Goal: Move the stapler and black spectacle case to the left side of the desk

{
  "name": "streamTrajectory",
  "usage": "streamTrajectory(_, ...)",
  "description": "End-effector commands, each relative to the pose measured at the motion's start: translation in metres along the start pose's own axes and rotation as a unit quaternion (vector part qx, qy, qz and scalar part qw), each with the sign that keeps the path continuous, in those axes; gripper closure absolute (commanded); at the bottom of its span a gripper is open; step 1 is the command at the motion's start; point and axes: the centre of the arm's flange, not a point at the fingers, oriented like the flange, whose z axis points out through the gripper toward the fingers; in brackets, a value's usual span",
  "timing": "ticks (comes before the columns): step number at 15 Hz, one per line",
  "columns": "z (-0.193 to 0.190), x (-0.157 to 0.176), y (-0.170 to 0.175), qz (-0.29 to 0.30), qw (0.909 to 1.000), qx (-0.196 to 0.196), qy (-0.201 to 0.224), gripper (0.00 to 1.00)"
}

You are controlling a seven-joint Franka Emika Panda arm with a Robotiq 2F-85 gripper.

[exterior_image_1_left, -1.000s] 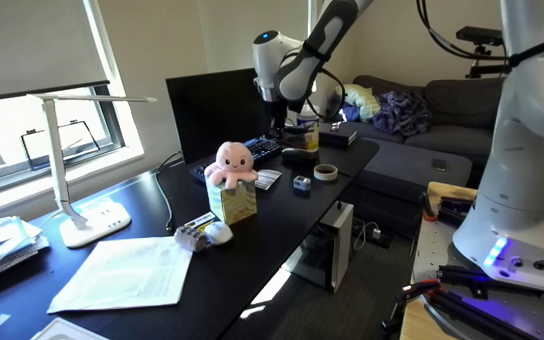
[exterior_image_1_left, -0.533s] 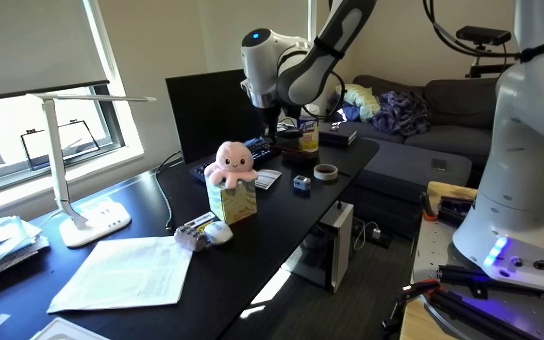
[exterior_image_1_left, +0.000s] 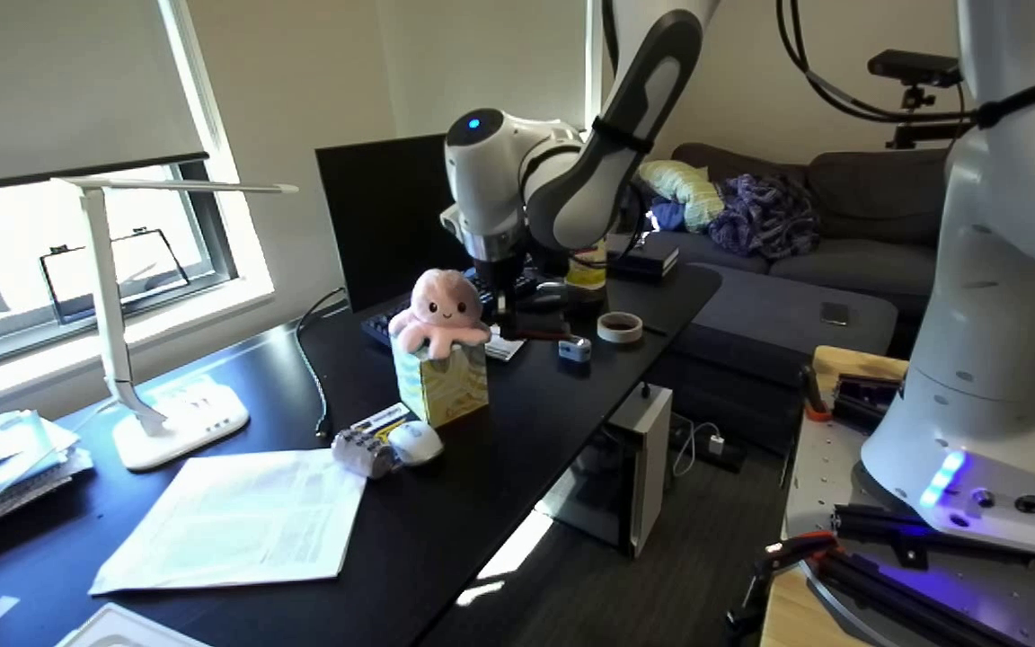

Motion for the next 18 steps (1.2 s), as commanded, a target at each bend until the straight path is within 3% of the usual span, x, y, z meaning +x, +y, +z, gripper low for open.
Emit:
streamTrajectory(1, 0.017, 0.0, -0.066, -0.071, 0.9972, -0.016, 0.014, 0.86)
streamTrajectory(3, 0.023, 0.007, -0.092, -0.123, 0.9916, -0.032, 0.022, 0.86)
streamTrajectory(7, 0.021, 0.026, -0.128, -0.234, 0.968, -0.067, 0.063, 0.86)
streamTrajectory(9, 0.019, 0.038, -0.141, -0.271, 0.9561, -0.047, 0.1, 0.86)
streamTrajectory(12, 0.01, 0.041, -0.156, -0.299, 0.9441, 0.029, 0.136, 0.86)
streamTrajectory(15, 0.014, 0.037, -0.154, -0.311, 0.9354, 0.1, 0.136, 0.86)
streamTrajectory(18, 0.019, 0.04, -0.144, -0.341, 0.9209, 0.129, 0.137, 0.86)
